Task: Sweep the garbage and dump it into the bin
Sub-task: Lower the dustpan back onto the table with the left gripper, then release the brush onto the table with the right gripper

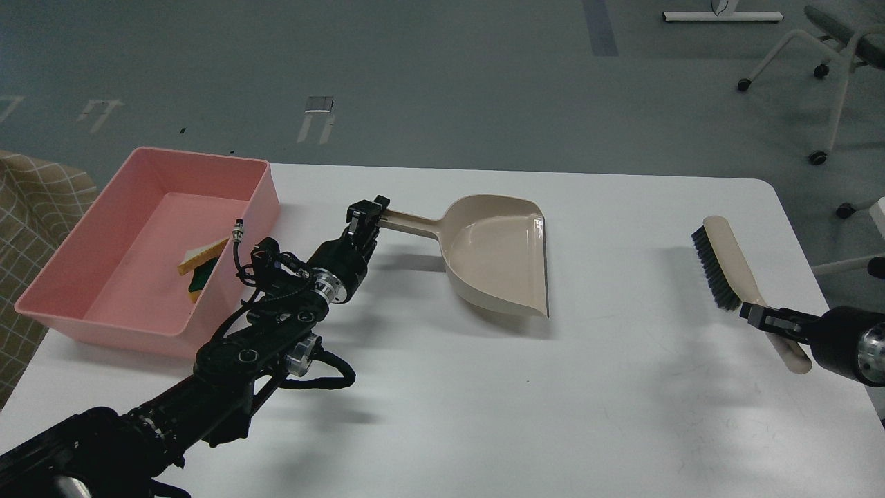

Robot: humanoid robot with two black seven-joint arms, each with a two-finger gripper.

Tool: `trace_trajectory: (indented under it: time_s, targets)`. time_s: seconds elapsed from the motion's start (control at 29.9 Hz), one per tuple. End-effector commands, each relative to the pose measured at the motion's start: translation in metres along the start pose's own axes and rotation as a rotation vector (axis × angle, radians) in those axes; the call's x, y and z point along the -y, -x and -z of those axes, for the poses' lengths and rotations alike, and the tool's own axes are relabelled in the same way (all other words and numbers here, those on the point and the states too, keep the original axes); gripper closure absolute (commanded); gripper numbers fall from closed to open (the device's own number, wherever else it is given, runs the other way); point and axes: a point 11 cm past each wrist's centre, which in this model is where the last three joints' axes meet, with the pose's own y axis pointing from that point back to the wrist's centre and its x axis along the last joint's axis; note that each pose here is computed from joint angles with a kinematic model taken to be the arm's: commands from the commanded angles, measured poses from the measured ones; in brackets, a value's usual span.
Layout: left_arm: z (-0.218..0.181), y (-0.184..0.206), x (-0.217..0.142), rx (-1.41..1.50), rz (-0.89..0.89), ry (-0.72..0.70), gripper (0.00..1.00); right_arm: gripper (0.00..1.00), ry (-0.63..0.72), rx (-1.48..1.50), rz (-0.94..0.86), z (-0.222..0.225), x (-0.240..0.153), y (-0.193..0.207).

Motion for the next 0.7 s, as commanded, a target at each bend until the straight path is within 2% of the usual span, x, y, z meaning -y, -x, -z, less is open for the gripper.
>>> trace_trajectory:
  time_s: [0.0, 0.13, 0.17, 0.23, 0.5, 0.67]
  targets:
    - [-0.004, -0.001, 0.000, -0.002, 0.005, -0.001, 0.62, 0.75, -0.004, 0.004, 0.004, 0.001, 0.002, 0.003]
    - [-0.003, -0.011, -0.002, 0.010, -0.002, -0.016, 0.31, 0.65, -0.004, 0.016, 0.000, 0.001, 0.004, 0.002]
    - [-0.003, -0.013, -0.002, 0.012, -0.003, -0.018, 0.28, 0.62, -0.004, 0.014, -0.002, 0.001, 0.004, 0.001]
    - [-0.004, -0.018, -0.003, 0.015, 0.004, -0.017, 0.23, 0.56, -0.003, 0.008, -0.011, 0.001, 0.003, -0.004]
    - [-0.007, -0.039, -0.007, 0.039, -0.016, -0.013, 0.16, 0.55, -0.007, 0.008, -0.018, 0.003, 0.002, -0.007]
    - [-0.023, -0.053, -0.010, 0.046, -0.021, 0.020, 0.10, 0.53, -0.025, 0.006, -0.049, 0.009, -0.001, -0.019]
